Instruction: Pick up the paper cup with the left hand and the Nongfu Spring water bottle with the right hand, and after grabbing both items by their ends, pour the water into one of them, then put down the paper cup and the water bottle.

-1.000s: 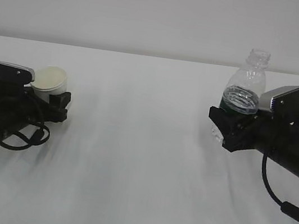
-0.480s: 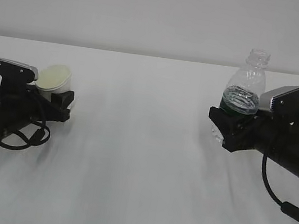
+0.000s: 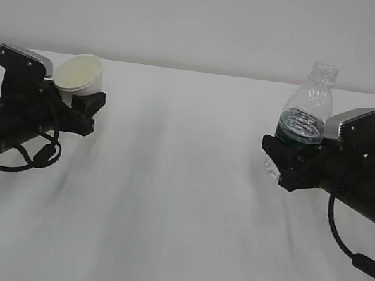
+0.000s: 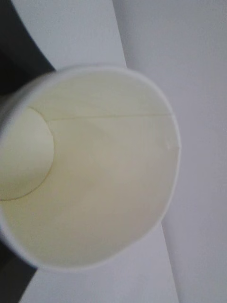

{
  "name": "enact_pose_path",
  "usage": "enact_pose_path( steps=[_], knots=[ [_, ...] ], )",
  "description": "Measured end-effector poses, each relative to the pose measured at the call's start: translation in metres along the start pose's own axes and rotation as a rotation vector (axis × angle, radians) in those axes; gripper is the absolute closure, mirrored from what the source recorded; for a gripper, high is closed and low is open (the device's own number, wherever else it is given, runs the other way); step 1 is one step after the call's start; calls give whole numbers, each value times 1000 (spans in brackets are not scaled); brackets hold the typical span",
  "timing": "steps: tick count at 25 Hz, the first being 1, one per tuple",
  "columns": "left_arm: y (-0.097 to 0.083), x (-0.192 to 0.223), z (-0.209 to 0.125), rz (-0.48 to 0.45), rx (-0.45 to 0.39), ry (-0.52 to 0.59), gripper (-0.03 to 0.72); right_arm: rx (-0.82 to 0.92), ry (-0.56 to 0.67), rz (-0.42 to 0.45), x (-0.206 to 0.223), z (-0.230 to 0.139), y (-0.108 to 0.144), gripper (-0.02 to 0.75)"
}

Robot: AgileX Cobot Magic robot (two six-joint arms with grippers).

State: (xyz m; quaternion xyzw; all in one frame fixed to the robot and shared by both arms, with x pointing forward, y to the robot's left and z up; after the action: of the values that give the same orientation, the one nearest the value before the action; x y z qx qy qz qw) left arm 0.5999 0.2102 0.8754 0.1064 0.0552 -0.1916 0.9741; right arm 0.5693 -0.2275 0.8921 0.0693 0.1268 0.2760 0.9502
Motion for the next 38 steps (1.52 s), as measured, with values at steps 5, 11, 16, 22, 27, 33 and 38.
enact_pose_path(
  steps=[5,11,16,22,27,33,38],
  knots=[
    [-6,-2,11,-75,17,-13,223,0,0,1,0,0,0,264],
    [-18,-4,15,-203,-6,-19,223,-12,9,22,0,-1,2,264],
    [-30,-7,14,-328,-6,-14,223,-21,15,37,0,-2,4,264],
    [-44,-13,13,-472,24,-8,223,-41,29,71,0,-3,7,264],
    [-54,-18,16,-584,19,-35,223,-59,42,102,-1,-5,10,265],
    [-64,-26,14,-717,21,-22,223,-91,65,158,-2,-7,15,265],
    [-71,-30,13,-779,29,-10,223,-111,80,193,-3,-9,19,265]
  ],
)
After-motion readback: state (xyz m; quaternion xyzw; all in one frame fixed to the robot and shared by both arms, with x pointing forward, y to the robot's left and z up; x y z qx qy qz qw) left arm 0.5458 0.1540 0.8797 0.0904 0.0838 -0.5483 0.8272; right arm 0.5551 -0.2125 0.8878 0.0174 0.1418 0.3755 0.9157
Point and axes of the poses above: a point on each arm's last joint axis where the gripper is mounted, x pointing out along that axis toward the gripper, y along the wrist's bending axis when the last joint is at zero, z = x × y, the point moved 1 cm from there along x, pointing out along that axis toward the gripper, and after that the axes turned 13 degrees about x, right-handed, at the moved point
